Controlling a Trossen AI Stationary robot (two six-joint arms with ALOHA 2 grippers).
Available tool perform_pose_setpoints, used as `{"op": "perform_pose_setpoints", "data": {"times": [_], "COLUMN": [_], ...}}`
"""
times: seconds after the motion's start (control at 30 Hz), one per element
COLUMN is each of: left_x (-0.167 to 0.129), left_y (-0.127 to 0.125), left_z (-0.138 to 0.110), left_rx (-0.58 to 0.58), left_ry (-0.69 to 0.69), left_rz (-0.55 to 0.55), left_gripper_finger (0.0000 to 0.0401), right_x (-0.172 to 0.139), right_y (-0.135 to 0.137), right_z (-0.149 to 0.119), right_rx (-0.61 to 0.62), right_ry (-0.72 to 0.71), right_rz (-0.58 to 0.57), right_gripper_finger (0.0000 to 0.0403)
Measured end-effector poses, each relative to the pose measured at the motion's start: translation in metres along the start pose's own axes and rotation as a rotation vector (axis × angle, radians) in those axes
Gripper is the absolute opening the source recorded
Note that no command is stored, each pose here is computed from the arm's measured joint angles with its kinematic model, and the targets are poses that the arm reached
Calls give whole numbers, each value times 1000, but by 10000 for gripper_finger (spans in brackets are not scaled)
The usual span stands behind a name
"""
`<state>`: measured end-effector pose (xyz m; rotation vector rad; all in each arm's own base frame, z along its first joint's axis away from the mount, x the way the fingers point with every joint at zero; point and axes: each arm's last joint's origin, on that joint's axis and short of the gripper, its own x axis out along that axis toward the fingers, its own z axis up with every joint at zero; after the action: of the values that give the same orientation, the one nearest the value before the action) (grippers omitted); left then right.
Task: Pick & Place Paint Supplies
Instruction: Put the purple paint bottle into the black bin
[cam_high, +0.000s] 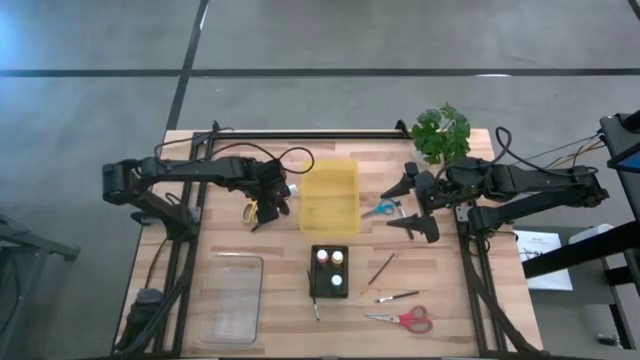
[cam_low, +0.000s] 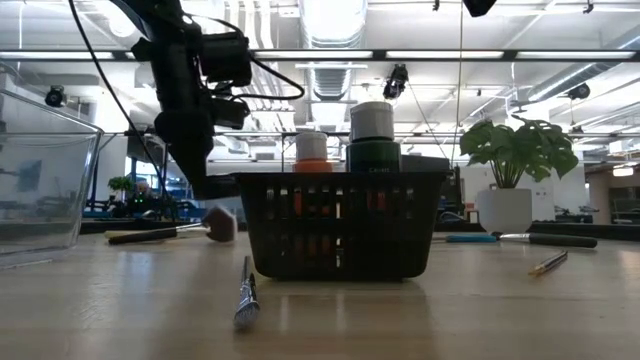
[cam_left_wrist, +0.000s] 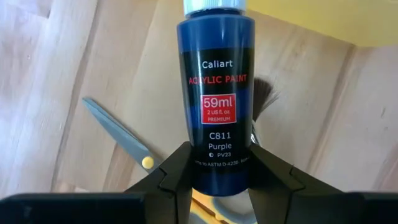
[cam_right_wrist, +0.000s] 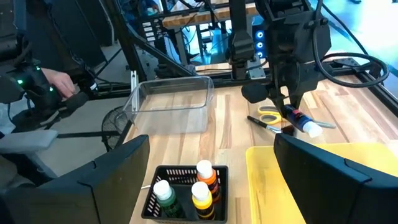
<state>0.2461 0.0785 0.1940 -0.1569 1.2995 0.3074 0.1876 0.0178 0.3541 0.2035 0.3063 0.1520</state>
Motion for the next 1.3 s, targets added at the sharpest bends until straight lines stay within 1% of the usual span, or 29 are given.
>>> {"op": "perform_pose_setpoints", "data": {"times": [0.13,0.33,0.43,0.57,0.67,0.77,0.87,0.97,1.03,1.17,1.3], "left_x": [0,0,0,0,0,0,-1,-2,-2,-2,-3], "left_y": [1,1,1,0,-1,-3,-7,-8,-6,-2,2], "left_z": [-1,-2,-2,-2,-4,-6,-8,-6,-3,9,17], "left_rx": [-3,-2,-5,-25,-27,-21,-4,12,37,97,148], "left_ry": [6,17,17,21,43,68,80,74,37,-78,-155], "left_rz": [24,26,26,12,-33,-113,-181,-184,-143,14,109], "left_gripper_finger": [125,131,150,189,218,240,250,252,252,253,253], "right_x": [0,0,0,0,0,0,0,0,0,0,0], "right_y": [0,0,0,0,0,0,0,0,0,0,0], "right_z": [0,0,0,0,0,0,0,0,0,0,0], "right_rx": [0,0,0,0,0,-2,-4,-8,-11,-19,-17], "right_ry": [0,0,0,0,0,1,1,1,1,0,1], "right_rz": [0,0,0,1,2,1,2,3,3,4,4], "right_gripper_finger": [343,343,343,343,343,343,343,343,343,343,343]}}
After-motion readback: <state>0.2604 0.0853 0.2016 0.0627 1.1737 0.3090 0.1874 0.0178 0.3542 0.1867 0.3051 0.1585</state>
